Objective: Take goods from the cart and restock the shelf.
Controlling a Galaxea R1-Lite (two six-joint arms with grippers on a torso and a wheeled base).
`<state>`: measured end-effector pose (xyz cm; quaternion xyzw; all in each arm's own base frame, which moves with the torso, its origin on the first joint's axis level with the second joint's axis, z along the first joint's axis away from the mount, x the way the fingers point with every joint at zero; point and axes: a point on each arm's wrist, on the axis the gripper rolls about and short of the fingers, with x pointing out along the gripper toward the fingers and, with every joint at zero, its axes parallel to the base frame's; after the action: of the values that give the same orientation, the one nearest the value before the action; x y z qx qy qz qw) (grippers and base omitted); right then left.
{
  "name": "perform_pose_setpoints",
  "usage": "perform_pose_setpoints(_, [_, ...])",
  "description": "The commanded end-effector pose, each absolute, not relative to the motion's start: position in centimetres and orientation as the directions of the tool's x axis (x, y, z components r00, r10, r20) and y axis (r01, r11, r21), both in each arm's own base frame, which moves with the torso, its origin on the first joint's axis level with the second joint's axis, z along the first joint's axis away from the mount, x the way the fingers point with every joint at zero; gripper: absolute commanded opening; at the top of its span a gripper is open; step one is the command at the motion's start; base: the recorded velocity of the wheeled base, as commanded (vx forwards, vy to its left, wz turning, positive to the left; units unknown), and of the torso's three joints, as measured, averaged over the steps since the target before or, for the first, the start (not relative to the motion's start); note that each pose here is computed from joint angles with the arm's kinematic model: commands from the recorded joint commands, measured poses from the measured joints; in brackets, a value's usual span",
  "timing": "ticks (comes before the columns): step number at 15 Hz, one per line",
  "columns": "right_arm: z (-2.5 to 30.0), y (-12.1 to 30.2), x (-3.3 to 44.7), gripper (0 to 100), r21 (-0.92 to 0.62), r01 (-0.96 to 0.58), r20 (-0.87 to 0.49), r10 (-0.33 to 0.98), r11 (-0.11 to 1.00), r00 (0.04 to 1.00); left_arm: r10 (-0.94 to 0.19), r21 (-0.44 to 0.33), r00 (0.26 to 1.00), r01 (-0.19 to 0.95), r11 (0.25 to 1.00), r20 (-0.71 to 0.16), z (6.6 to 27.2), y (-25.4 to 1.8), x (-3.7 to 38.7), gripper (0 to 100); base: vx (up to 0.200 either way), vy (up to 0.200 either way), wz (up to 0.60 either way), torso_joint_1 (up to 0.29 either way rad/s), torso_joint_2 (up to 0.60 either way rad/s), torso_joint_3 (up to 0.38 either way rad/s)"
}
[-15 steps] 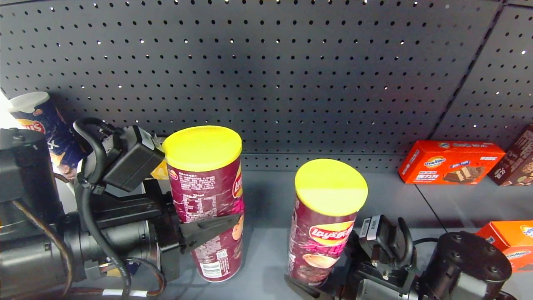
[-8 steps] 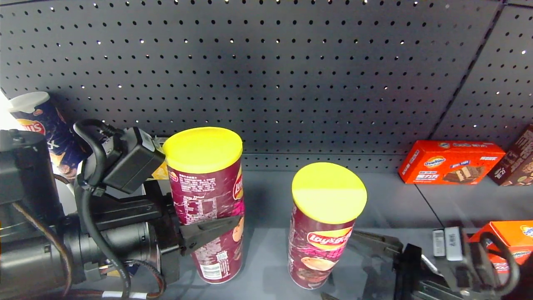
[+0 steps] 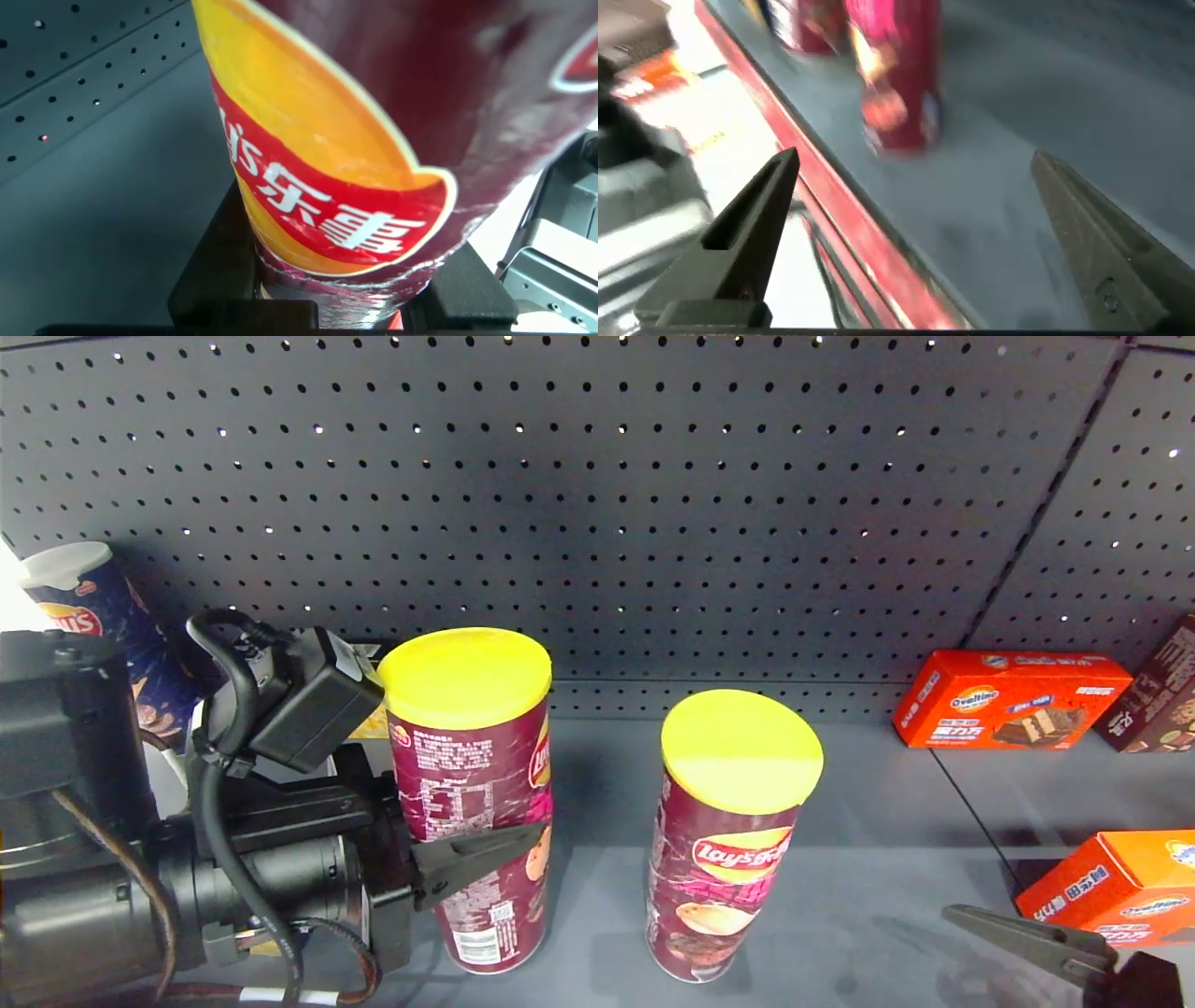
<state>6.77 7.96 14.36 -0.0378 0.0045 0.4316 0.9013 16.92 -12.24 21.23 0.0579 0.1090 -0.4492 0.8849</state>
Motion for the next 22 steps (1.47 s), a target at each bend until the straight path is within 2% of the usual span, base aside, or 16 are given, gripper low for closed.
perform_pose_setpoints(1, [14.7, 4.8, 4.5, 100, -0.066, -0.685, 0.024, 0.687, 0.726, 0.726, -0.781, 0.001, 0.57, 0.808, 0.59, -0.254, 21.0, -12.4, 17.1, 0, 0.0, 0.0, 0.0, 0.0, 0.0, 0.0])
perform_pose_setpoints(4, [12.5, 2.0, 2.2, 100, -0.133, -0.635, -0.018, 0.639, 0.761, 0.769, -0.781, -0.002, 0.565, 0.81, 0.587, -0.265, 20.7, -12.5, 17.3, 0, 0.0, 0.0, 0.0, 0.0, 0.0, 0.0])
perform_pose_setpoints(7, [8.5, -1.3, -0.8, 100, -0.154, -0.694, -0.026, 0.699, 0.703, 0.714, -0.784, -0.004, 0.561, 0.812, 0.583, -0.266, 20.6, -12.7, 17.5, 0, 0.0, 0.0, 0.0, 0.0, 0.0, 0.0])
perform_pose_setpoints(9, [8.7, -2.2, -1.6, 100, -0.147, -0.651, -0.017, 0.657, 0.744, 0.754, -0.785, 0.001, 0.566, 0.811, 0.585, -0.25, 20.6, -12.7, 17.7, 0, 0.0, 0.0, 0.0, 0.0, 0.0, 0.0])
perform_pose_setpoints(10, [8.6, -2.1, -1.6, 100, -0.143, -0.614, -0.026, 0.617, 0.776, 0.786, -0.786, 0.0, 0.566, 0.812, 0.584, -0.248, 20.6, -12.8, 17.7, 0, 0.0, 0.0, 0.0, 0.0, 0.0, 0.0])
perform_pose_setpoints(14, [8.9, -0.7, -0.6, 100, -0.107, -0.412, -0.227, 0.382, 0.905, 0.896, -0.786, 0.002, 0.57, 0.81, 0.587, -0.238, 20.2, -13.2, 18.5, 0, 0.0, 0.0, 0.0, 0.0, 0.0, 0.0])
perform_pose_setpoints(15, [8.9, -0.4, -0.1, 100, -0.117, -0.281, -0.294, 0.237, 0.952, 0.926, -0.79, 0.005, 0.57, 0.811, 0.584, -0.227, 20.1, -13.4, 18.9, 0, 0.0, 0.0, 0.0, 0.0, 0.0, 0.0])
perform_pose_setpoints(16, [8.9, -0.4, 0.0, 100, -0.125, -0.171, -0.305, 0.126, 0.977, 0.944, -0.796, 0.007, 0.565, 0.817, 0.577, -0.216, 20.1, -13.6, 19.1, 0, 0.0, 0.0, 0.0, 0.0, 0.0, 0.0])
perform_pose_setpoints(18, [9.0, -0.4, -0.2, 100, -0.141, -0.045, -0.287, 0.003, 0.989, 0.958, -0.806, 0.011, 0.558, 0.823, 0.567, -0.2, 20.2, -13.7, 19.1, 0, 0.0, 0.0, 0.0, 0.0, 0.0, 0.0])
perform_pose_setpoints(19, [8.8, -0.4, -1.3, 100, -0.126, 0.092, -0.181, -0.114, 0.988, 0.977, -0.81, 0.017, 0.555, 0.827, 0.562, -0.189, 20.4, -13.8, 19.1, 0, 0.0, 0.0, 0.0, 0.0, 0.0, 0.0])
perform_pose_setpoints(22, [8.5, -0.3, -2.6, 100, -0.098, 0.118, -0.023, -0.121, 0.988, 0.992, -0.813, 0.018, 0.551, 0.83, 0.558, -0.189, 20.4, -13.8, 19.0, 0, 0.0, 0.0, 0.0, 0.0, 0.0, 0.0])
